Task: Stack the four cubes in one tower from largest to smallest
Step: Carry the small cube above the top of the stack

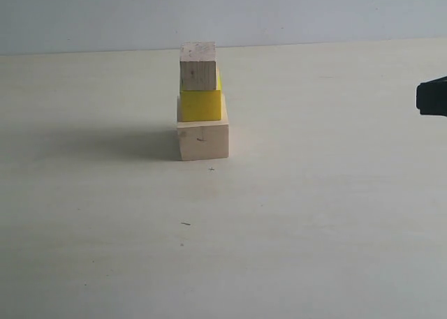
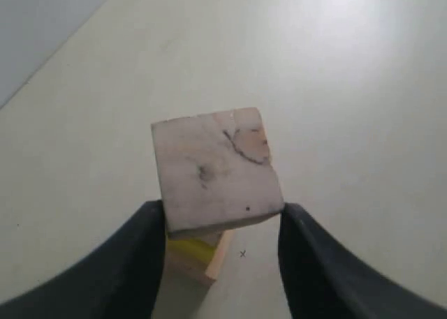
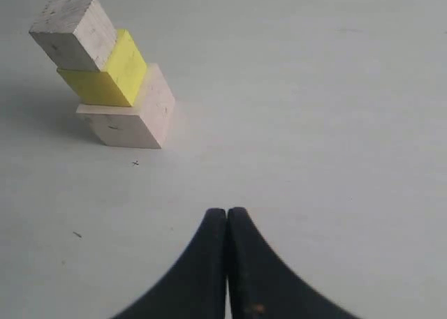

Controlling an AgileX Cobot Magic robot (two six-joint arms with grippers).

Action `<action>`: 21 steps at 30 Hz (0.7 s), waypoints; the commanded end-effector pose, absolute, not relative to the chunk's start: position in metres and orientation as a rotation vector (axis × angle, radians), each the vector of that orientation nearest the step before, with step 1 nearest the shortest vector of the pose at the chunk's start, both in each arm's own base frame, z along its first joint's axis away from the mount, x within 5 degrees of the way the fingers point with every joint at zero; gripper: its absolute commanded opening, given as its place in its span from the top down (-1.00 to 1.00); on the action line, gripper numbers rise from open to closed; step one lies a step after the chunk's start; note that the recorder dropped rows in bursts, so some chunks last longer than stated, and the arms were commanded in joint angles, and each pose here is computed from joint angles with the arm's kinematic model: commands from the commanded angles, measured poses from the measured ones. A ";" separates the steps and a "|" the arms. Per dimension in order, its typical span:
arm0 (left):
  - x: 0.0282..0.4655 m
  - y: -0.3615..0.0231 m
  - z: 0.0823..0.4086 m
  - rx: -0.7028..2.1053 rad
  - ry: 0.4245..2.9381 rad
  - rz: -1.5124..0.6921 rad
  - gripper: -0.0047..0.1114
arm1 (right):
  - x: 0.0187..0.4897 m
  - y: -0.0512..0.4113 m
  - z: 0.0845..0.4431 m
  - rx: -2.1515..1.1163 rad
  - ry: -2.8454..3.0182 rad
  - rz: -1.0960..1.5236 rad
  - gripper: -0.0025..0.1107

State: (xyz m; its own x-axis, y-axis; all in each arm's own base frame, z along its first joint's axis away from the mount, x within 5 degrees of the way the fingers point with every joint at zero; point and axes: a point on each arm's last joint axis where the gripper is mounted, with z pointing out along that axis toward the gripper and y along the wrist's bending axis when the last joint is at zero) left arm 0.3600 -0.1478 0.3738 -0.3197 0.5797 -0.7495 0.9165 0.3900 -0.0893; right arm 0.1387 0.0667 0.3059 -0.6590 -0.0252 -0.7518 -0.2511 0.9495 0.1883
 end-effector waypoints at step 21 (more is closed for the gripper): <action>0.378 -0.182 0.358 1.207 2.185 -0.677 0.92 | 0.139 0.067 0.307 -0.172 2.256 0.370 0.96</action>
State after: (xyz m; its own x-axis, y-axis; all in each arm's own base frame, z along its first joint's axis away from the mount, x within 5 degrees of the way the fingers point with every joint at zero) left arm 0.3785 -0.1801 0.3559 -0.3287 0.6522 -0.6831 0.9195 0.3862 -0.0737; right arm 0.1387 0.0668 0.3059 -0.6635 -0.0087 -0.7481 -0.2403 0.9494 0.2021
